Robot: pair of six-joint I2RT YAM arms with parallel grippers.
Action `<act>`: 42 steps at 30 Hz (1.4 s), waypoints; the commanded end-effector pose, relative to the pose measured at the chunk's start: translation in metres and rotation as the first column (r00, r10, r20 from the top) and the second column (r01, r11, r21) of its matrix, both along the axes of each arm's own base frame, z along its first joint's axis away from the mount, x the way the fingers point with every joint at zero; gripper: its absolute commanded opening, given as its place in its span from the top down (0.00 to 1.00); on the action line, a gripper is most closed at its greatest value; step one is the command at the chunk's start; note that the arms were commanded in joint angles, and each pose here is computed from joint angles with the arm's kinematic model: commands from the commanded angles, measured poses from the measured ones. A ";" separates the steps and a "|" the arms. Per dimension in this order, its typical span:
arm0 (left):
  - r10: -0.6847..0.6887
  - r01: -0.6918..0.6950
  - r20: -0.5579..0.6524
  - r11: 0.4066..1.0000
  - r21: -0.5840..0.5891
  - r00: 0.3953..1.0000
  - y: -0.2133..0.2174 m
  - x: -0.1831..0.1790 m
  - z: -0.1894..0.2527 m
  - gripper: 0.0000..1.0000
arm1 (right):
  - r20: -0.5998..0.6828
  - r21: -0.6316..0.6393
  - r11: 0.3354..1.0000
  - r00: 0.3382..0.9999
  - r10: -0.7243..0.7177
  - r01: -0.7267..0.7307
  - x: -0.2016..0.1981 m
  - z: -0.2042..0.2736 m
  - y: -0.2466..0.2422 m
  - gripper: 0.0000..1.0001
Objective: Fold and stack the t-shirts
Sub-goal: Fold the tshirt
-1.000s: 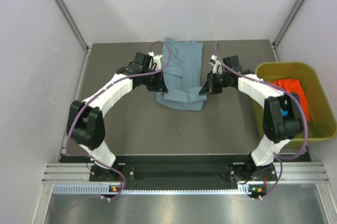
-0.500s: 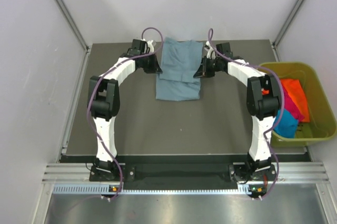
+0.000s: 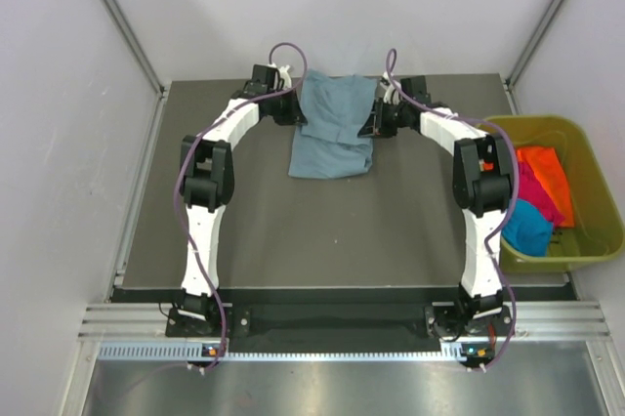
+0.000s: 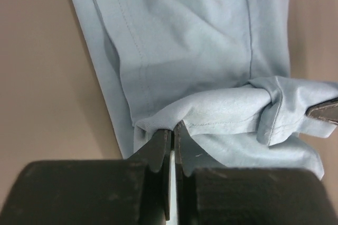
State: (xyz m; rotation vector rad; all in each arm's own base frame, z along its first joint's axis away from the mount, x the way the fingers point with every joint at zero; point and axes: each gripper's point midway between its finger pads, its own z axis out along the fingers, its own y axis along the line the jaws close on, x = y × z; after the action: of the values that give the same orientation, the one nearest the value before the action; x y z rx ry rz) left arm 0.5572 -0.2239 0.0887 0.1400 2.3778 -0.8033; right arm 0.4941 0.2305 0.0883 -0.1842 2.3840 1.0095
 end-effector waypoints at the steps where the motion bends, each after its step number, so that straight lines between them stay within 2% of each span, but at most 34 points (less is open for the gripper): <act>1: -0.006 0.007 0.047 1.000 -0.024 0.999 0.000 0.005 0.023 0.86 | 0.091 0.006 1.000 0.996 -0.024 0.023 0.023 0.020 -0.003 0.81; 2: 0.004 -0.004 0.054 1.000 -0.017 0.999 0.002 0.005 0.029 0.72 | 0.096 0.005 1.000 0.995 -0.029 0.028 0.025 0.021 -0.004 0.63; 3: 0.012 -0.012 0.056 1.000 -0.010 0.998 0.004 0.004 0.034 0.64 | 0.116 0.005 0.999 0.993 -0.037 0.037 0.028 0.030 -0.007 0.58; 4: 0.022 -0.022 0.067 1.000 0.001 0.998 0.007 0.003 0.041 0.58 | 0.130 0.004 0.999 0.991 -0.043 0.043 0.028 0.037 -0.009 0.55; 5: 0.022 -0.022 0.108 1.000 0.002 0.994 0.009 0.001 0.064 0.43 | 0.143 0.004 0.999 0.988 -0.051 0.051 0.028 0.044 -0.011 0.50; 6: 0.015 -0.018 0.127 1.000 0.017 0.992 0.011 -0.003 0.075 0.36 | 0.152 0.005 0.998 0.987 -0.056 0.056 0.027 0.051 -0.016 0.48; 8: 0.009 -0.012 0.173 1.000 0.016 0.985 0.016 -0.015 0.107 0.30 | 0.168 0.011 0.998 0.984 -0.062 0.061 0.018 0.071 -0.024 0.46; 9: 0.012 -0.015 0.151 1.000 0.019 0.988 0.019 -0.025 0.111 0.28 | 0.186 0.021 0.997 0.980 -0.071 0.068 0.012 0.088 -0.029 0.45; 12: -0.003 0.002 0.095 1.000 0.010 0.996 0.025 -0.057 0.115 0.28 | 0.121 0.046 0.997 0.990 -0.071 0.066 -0.018 0.093 -0.035 0.44; 14: -0.004 0.004 -0.002 1.000 0.026 1.000 0.033 -0.082 0.096 0.28 | 0.039 0.065 0.996 0.997 -0.059 0.056 -0.042 0.077 -0.035 0.44; 16: -0.009 0.014 -0.102 0.999 0.051 0.995 0.040 -0.103 0.071 0.29 | 0.013 0.080 0.995 0.999 -0.053 0.052 -0.057 0.076 -0.034 0.44; 17: -0.008 0.015 -0.131 0.999 0.051 0.991 0.043 -0.109 0.064 0.29 | -0.050 0.091 0.994 0.997 -0.054 0.058 -0.072 0.060 -0.034 0.44; 22: 0.020 -0.019 -0.300 1.000 0.006 0.954 0.051 -0.139 0.023 0.28 | -0.157 0.122 0.992 0.987 -0.024 0.044 -0.103 0.034 -0.022 0.43; 27: 0.029 -0.054 -0.382 0.997 -0.055 0.924 0.053 -0.145 0.003 0.27 | -0.253 0.134 0.990 0.967 -0.011 0.047 -0.113 0.004 -0.013 0.43; 36: 0.043 -0.128 -0.460 0.980 -0.155 0.887 0.053 -0.129 -0.017 0.27 | -0.224 0.155 0.988 0.975 0.012 0.023 -0.085 -0.003 0.003 0.43; 42: 0.038 -0.133 -0.492 0.978 -0.160 0.870 0.049 -0.129 -0.032 0.27 | -0.227 0.185 0.983 0.973 0.029 0.014 -0.082 -0.006 0.013 0.43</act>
State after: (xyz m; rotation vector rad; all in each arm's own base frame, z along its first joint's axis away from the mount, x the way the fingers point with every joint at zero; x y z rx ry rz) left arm 0.4142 -0.1682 0.0452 -0.3134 2.7896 -1.0782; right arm 0.3995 0.2272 0.0652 0.0590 2.5521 1.2599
